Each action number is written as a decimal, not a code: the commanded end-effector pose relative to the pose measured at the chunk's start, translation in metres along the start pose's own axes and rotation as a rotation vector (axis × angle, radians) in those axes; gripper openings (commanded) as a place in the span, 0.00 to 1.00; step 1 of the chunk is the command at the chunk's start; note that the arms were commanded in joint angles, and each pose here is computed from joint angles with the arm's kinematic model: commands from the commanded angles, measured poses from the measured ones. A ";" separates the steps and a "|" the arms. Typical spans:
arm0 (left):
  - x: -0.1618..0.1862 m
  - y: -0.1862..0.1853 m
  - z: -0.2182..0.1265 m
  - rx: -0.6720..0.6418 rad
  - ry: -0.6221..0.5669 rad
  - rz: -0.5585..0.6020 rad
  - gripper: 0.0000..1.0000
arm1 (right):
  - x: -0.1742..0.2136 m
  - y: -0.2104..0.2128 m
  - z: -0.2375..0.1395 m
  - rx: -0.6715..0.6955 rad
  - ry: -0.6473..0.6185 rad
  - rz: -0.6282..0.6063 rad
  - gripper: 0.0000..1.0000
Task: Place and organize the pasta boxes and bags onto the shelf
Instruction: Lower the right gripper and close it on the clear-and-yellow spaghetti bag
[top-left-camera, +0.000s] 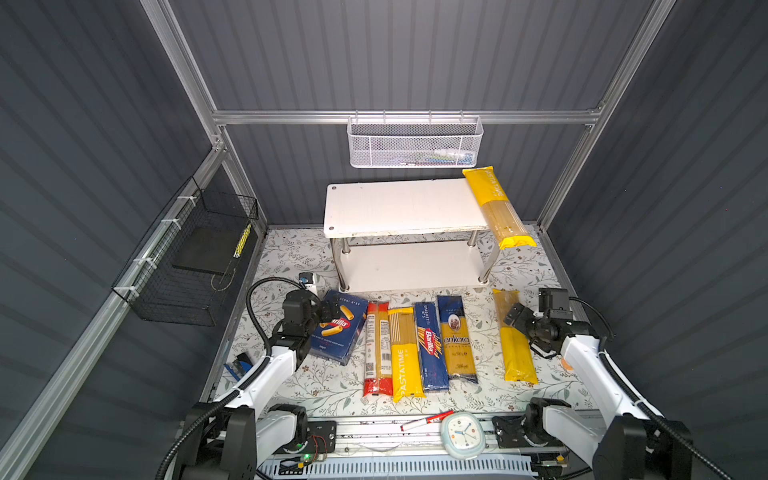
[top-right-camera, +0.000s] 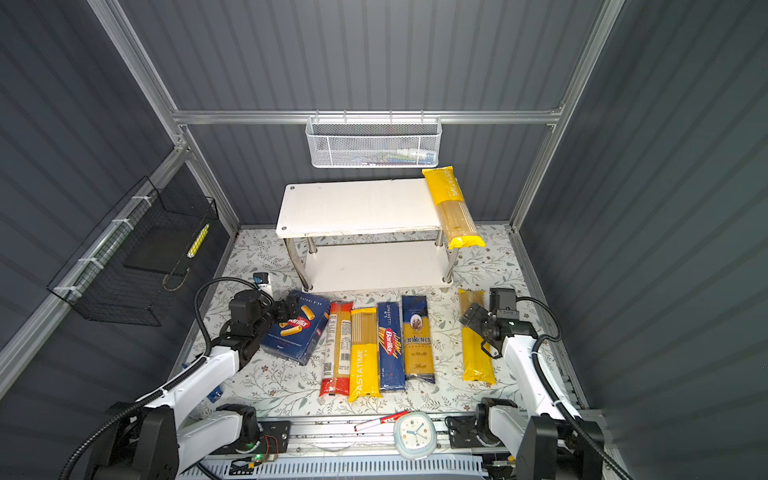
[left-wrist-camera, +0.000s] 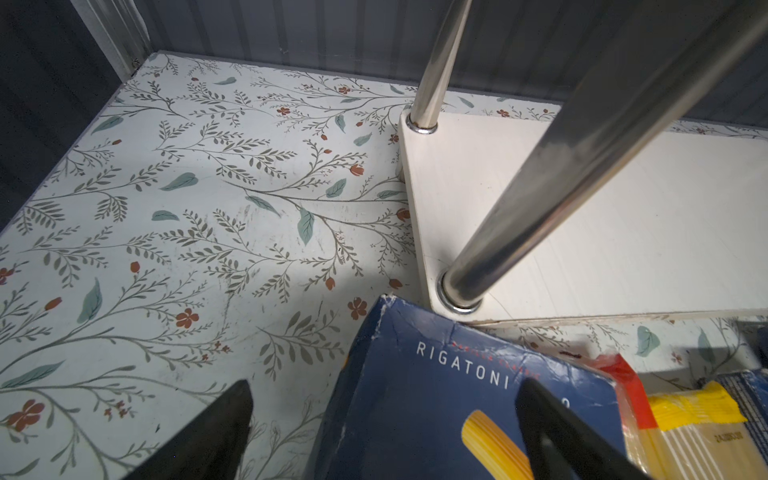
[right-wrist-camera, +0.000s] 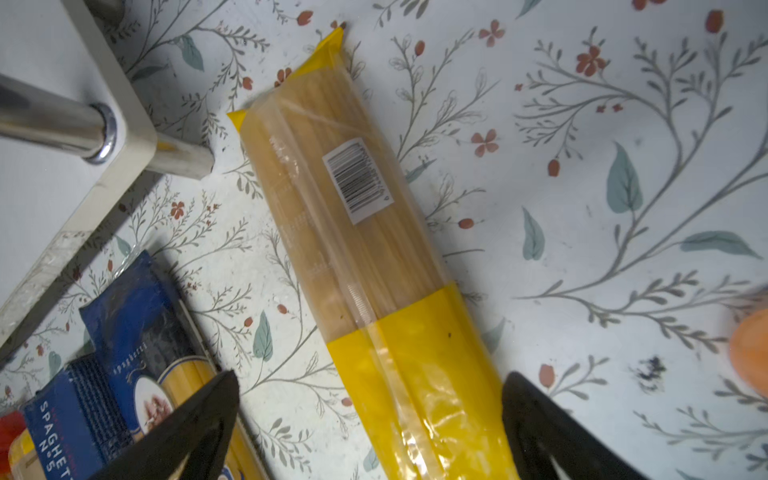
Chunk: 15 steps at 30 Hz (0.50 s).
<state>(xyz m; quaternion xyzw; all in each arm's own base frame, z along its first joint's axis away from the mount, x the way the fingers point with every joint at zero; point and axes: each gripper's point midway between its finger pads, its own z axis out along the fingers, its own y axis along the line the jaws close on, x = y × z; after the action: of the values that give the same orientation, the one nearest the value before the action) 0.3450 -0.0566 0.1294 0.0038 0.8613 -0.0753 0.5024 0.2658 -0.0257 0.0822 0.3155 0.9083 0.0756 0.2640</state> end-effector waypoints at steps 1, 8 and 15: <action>0.000 0.001 0.003 -0.012 0.001 0.019 1.00 | 0.000 -0.004 0.007 -0.021 0.007 0.052 0.99; 0.000 0.001 -0.001 -0.008 -0.011 0.024 0.99 | 0.013 -0.011 0.025 -0.015 0.106 0.105 0.99; -0.001 -0.001 -0.002 -0.001 -0.018 0.025 1.00 | 0.034 -0.002 0.032 -0.074 0.203 0.120 0.99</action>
<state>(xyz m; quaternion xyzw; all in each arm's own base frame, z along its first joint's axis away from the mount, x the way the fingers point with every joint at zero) 0.3441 -0.0539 0.1269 0.0033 0.8628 -0.0669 0.5010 0.2625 -0.0207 0.0430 0.3510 0.9073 0.1230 0.1961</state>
